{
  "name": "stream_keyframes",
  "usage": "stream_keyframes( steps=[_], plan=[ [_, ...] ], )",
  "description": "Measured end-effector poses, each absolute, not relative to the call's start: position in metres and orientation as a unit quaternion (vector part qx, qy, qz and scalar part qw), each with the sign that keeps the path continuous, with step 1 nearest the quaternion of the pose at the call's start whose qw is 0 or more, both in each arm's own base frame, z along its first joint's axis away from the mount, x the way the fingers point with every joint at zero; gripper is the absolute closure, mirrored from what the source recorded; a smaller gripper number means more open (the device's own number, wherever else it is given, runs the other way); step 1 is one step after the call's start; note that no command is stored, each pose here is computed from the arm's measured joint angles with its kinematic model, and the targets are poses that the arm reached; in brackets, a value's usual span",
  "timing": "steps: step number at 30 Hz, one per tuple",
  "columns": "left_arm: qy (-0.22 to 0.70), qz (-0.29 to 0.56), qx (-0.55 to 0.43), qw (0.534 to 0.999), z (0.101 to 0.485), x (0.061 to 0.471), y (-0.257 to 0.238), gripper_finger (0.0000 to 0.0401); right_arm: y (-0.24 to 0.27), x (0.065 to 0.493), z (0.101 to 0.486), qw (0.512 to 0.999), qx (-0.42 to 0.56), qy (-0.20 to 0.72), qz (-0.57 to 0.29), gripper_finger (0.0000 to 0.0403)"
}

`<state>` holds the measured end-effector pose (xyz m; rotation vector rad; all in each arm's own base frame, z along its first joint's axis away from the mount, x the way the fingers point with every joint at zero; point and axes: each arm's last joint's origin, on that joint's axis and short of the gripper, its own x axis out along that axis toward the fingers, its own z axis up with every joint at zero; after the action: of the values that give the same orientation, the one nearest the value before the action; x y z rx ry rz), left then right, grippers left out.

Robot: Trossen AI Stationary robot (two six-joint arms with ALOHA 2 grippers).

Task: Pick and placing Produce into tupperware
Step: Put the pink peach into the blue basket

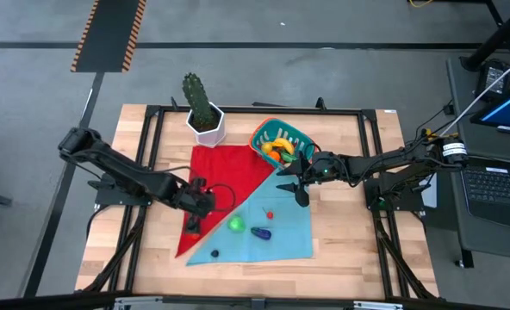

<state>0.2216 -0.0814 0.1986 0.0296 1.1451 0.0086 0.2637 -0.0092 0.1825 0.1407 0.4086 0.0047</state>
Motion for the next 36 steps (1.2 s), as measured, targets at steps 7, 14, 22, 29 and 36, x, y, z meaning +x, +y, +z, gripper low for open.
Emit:
stream_keyframes(
  steps=[7, 14, 22, 29, 36],
  plan=[
    [0.485, 0.015, 0.025, 0.874, 0.215, 0.206, -0.080, 0.0396, -0.009, 0.264, 0.182, 0.977, 0.061, 0.204, 0.004, 0.0178],
    [0.381, 0.007, 0.020, 0.924, 0.215, 0.188, -0.082, 0.0396, -0.009, 0.264, 0.182, 0.977, 0.056, 0.204, 0.005, 0.0178],
    [0.255, -0.030, 0.017, 0.966, 0.201, 0.177, -0.079, 0.0396, -0.009, 0.264, 0.182, 0.978, 0.052, 0.204, 0.006, 0.0178],
    [0.162, -0.043, 0.019, 0.986, 0.184, 0.170, -0.070, 0.0397, -0.009, 0.264, 0.183, 0.979, 0.047, 0.200, 0.008, 0.0178],
    [0.102, -0.071, 0.009, 0.992, 0.172, 0.167, -0.057, 0.0397, -0.009, 0.265, 0.185, 0.981, 0.045, 0.187, 0.008, 0.0178]
  ],
)
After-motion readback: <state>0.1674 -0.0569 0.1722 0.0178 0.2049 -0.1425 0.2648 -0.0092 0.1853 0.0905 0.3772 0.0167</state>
